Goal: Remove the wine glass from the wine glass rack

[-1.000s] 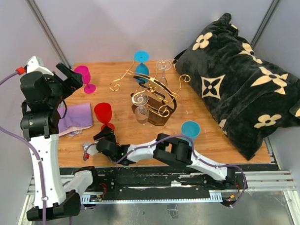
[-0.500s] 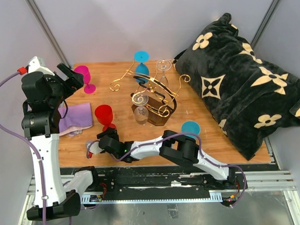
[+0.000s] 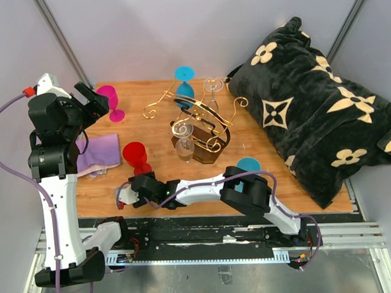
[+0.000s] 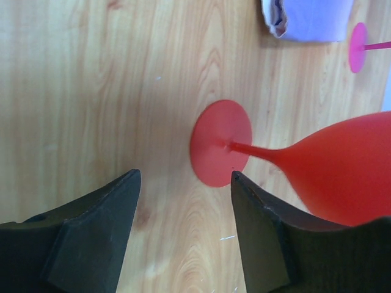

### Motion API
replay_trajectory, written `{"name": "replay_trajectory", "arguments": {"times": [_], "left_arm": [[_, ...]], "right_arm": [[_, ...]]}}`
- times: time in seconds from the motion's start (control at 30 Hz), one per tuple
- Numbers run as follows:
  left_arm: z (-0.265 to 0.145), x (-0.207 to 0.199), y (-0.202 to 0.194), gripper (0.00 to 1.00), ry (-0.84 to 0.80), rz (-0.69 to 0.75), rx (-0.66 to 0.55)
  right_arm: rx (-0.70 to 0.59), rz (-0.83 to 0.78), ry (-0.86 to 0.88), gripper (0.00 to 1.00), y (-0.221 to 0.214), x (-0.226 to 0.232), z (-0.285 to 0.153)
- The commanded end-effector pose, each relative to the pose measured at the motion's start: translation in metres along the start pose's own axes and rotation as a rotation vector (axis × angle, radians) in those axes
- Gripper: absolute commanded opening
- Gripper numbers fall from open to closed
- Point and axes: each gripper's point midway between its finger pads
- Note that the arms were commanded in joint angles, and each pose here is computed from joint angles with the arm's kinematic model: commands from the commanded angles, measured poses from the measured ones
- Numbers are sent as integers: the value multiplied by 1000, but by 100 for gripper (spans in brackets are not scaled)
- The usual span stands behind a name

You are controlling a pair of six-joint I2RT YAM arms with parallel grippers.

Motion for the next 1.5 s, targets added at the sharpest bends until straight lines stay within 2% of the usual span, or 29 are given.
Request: {"name": "replay_trajectory", "arguments": {"times": [0.0, 0.37, 0.53, 0.63, 0.73, 0.83, 0.97, 1.1, 1.2, 1.47], "left_arm": [[-3, -3, 9, 94, -11, 8, -40], [8, 0, -3, 94, -17, -1, -7], [28, -18, -30, 79, -128, -52, 121], [32, -41, -47, 67, -205, -63, 189], [31, -70, -70, 50, -271, -48, 265], [28, -98, -100, 38, -352, -67, 373], [22, -111, -125, 39, -406, -126, 458], [17, -123, -139, 50, -458, -135, 524], [19, -129, -148, 53, -474, -127, 577], [13, -140, -173, 54, -505, -113, 661]], "right_arm": [[143, 39, 328, 63, -58, 99, -23], [70, 243, 322, 67, -43, 91, -86], [6, 406, 245, 57, -17, 62, -139], [-49, 474, 191, 56, 4, 42, -178], [-111, 542, 138, 57, 22, 20, -222], [-132, 601, 64, 57, 24, 2, -257], [-120, 717, -91, 57, 5, -32, -302], [-108, 818, -296, 60, -29, -67, -343], [-142, 873, -443, 60, -55, -89, -375], [-157, 942, -599, 60, -92, -112, -427]]}}
Point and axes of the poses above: each gripper's point midway between its finger pads, its own z axis out along the fingers, its own x axis along the line the jaws close on, y = z × x, and after that the axes turned 3 degrees about -z, right-handed
